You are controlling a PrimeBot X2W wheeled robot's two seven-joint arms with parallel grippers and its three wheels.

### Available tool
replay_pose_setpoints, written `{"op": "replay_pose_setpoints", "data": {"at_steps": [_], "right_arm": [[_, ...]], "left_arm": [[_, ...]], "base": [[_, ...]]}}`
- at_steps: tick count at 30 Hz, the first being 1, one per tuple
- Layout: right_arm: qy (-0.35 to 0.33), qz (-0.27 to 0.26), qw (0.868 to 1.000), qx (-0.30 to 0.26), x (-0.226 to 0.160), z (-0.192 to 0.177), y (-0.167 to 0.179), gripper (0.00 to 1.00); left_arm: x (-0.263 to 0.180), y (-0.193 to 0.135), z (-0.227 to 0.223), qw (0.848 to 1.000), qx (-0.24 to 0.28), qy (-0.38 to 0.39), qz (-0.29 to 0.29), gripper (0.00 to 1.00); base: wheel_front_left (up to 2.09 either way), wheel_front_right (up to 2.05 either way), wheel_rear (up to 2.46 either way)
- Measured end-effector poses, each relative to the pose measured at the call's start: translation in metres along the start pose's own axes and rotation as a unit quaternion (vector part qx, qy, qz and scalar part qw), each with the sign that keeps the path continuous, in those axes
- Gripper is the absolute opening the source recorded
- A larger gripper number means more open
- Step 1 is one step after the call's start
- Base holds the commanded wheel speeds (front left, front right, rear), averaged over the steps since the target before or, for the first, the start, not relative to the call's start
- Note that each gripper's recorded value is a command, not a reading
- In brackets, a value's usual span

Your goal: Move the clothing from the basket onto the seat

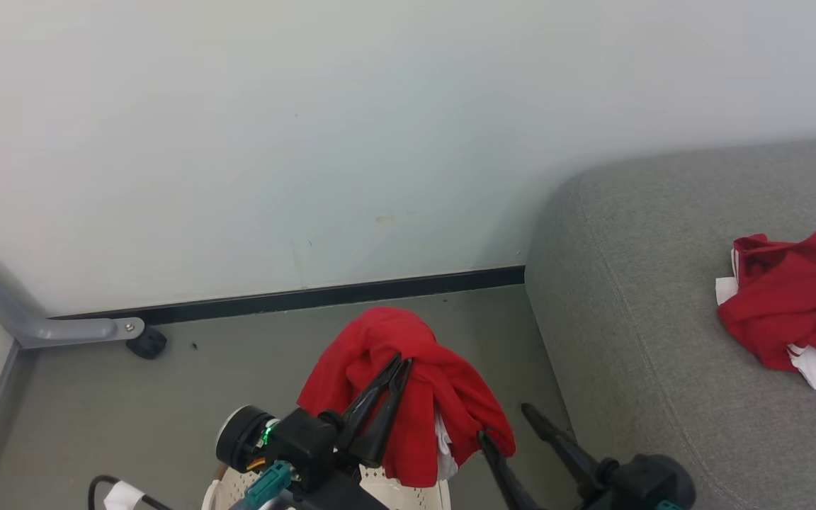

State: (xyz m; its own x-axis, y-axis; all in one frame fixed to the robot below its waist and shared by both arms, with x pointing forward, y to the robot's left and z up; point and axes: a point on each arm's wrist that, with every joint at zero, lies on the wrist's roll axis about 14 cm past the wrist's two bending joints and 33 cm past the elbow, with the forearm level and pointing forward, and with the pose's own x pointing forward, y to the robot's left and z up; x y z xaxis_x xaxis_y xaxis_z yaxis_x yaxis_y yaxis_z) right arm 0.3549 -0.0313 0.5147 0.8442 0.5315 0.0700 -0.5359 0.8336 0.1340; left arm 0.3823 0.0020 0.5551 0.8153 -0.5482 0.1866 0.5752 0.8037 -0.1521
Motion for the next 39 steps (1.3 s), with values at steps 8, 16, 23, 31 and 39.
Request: {"op": "replay_pose_setpoints", "data": {"at_steps": [8,16,23,31,39], "right_arm": [[0.001,0.061,0.998,-0.008,0.022,0.006,0.035,1.00],[0.031,0.102,0.994,-0.026,0.040,-0.004,0.051,1.00],[0.050,0.120,0.991,-0.031,0.050,-0.013,0.057,0.00],[0.060,0.134,0.989,-0.019,0.054,-0.019,0.064,0.00],[0.056,0.126,0.990,-0.018,0.059,-0.017,0.055,0.00]], "left_arm": [[-0.004,-0.006,-0.001,1.000,-0.003,0.007,-0.006,0.00],[-0.007,-0.009,-0.001,1.000,-0.002,0.013,-0.009,0.00],[-0.009,-0.006,0.000,1.000,-0.003,0.014,-0.003,0.00],[-0.009,-0.003,-0.001,1.000,-0.005,0.019,0.001,0.00],[-0.008,-0.003,-0.002,1.000,-0.007,0.022,0.000,0.66]], "base": [[0.00,0.00,0.00],[0.00,0.00,0.00],[0.00,0.00,0.00],[0.00,0.00,0.00],[0.00,0.00,0.00]]}}
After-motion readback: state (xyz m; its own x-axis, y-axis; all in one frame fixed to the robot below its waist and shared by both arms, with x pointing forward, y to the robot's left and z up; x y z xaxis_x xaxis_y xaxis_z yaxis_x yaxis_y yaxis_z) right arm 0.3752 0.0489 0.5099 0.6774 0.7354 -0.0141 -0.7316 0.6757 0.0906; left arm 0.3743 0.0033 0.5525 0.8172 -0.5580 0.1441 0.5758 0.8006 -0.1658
